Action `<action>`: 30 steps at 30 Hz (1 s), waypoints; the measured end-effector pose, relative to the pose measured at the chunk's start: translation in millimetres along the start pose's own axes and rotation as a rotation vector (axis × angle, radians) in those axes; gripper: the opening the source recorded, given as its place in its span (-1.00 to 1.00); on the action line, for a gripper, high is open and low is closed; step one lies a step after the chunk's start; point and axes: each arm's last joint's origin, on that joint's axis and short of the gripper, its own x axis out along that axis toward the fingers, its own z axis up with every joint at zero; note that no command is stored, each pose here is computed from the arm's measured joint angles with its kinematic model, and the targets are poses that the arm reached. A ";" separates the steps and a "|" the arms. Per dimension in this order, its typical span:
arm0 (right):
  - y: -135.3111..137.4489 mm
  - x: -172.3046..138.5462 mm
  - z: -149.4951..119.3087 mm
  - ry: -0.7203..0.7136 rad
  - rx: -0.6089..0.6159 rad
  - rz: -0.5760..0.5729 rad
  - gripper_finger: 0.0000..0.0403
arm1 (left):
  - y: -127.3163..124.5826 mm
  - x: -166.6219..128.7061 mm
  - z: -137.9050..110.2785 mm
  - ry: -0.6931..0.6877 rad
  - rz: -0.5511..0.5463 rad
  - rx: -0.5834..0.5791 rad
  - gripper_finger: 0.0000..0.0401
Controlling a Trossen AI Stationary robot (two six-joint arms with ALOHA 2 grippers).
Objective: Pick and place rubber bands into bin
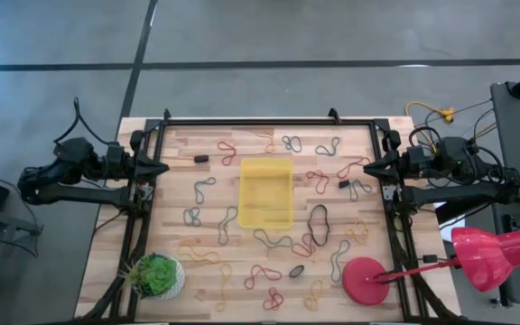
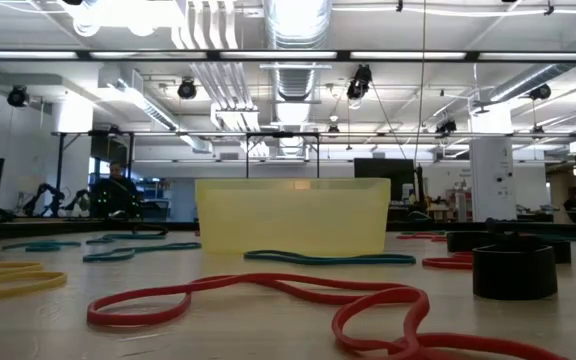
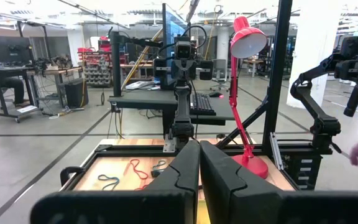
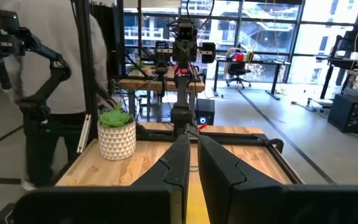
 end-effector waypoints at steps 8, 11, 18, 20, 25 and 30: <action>0.0 0.1 -0.1 0.001 0.006 0.000 -0.89 | 0.0 0.0 0.0 0.000 0.001 0.000 -1.00; 0.0 0.0 0.0 0.000 0.000 0.000 -0.89 | 0.0 0.1 0.0 0.000 0.000 0.000 -1.00; 0.0 0.0 0.0 0.000 -0.071 0.000 -0.89 | 0.0 0.0 0.0 0.000 0.000 0.000 -1.00; 0.0 0.0 0.0 0.000 -0.205 0.000 -0.89 | 0.0 0.1 0.0 0.000 0.000 0.000 -1.00; 0.0 0.0 0.0 0.000 -0.444 0.000 -0.89 | 0.0 0.1 0.0 0.000 0.000 0.000 -1.00; 0.0 0.0 0.0 0.000 -0.499 0.000 -0.89 | 0.0 -0.1 0.1 0.000 0.000 0.000 -1.00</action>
